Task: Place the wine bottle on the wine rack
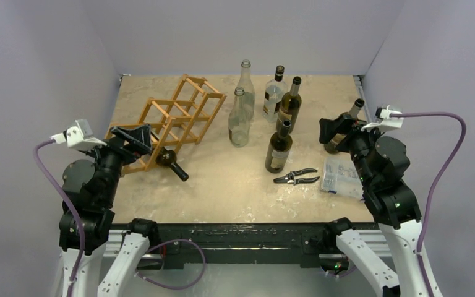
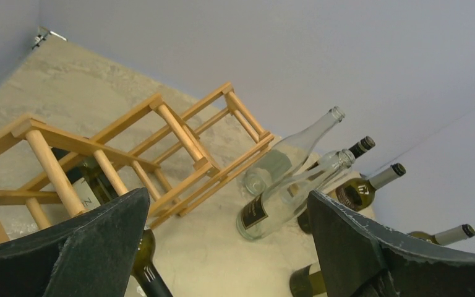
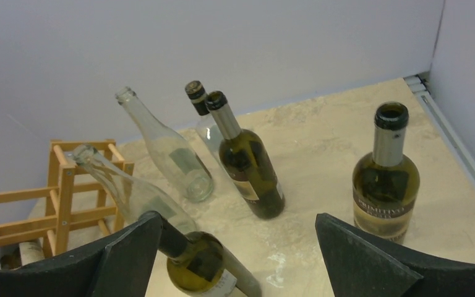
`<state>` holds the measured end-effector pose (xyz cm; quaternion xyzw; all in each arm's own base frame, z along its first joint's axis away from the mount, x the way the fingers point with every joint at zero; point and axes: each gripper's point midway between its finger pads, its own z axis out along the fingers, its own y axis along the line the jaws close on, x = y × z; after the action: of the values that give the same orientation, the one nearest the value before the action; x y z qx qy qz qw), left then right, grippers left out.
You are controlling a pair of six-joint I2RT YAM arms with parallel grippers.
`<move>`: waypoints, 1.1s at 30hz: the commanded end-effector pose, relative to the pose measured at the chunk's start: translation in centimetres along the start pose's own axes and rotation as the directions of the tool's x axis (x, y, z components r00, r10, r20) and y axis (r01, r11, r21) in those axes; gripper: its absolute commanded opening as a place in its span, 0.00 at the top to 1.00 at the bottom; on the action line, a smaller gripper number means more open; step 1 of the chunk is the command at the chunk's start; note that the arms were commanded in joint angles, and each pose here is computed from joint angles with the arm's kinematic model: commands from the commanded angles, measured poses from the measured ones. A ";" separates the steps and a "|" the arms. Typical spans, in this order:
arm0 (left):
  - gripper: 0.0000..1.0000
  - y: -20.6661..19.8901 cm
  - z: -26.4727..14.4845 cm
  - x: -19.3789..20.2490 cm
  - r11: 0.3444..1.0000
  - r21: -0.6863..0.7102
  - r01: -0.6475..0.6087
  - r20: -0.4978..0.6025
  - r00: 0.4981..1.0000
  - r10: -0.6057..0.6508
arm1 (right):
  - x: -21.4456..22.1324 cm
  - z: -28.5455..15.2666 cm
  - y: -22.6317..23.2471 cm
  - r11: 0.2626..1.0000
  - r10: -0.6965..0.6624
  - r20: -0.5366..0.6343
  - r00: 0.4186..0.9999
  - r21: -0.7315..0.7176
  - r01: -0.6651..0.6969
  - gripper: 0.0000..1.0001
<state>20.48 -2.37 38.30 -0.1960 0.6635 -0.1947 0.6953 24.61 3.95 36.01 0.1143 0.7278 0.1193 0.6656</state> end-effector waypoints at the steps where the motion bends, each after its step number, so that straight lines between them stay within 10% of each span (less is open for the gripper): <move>1: 0.00 -1.3 -0.3 1.8 1.000 0.014 0.012 -0.183 0.983 -0.009 | -1.3 -0.6 2.9 0.993 -0.013 -0.052 0.999 -0.121 0.007 0.01; 12: 0.00 -4.0 -3.2 4.6 0.970 0.240 0.033 -0.283 0.958 0.037 | 1.0 1.4 7.9 0.930 -0.154 -0.249 0.956 -0.364 0.055 0.01; 33: 0.04 -4.2 -4.5 7.3 0.947 0.322 -0.016 -0.408 0.900 0.154 | 10.7 6.6 8.7 0.956 -0.286 -0.498 0.818 -0.093 0.277 0.18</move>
<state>16.41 -9.78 34.00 -0.0265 0.7674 -0.3089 0.5612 29.44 16.35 27.23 -0.0644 0.8898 0.0926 0.4422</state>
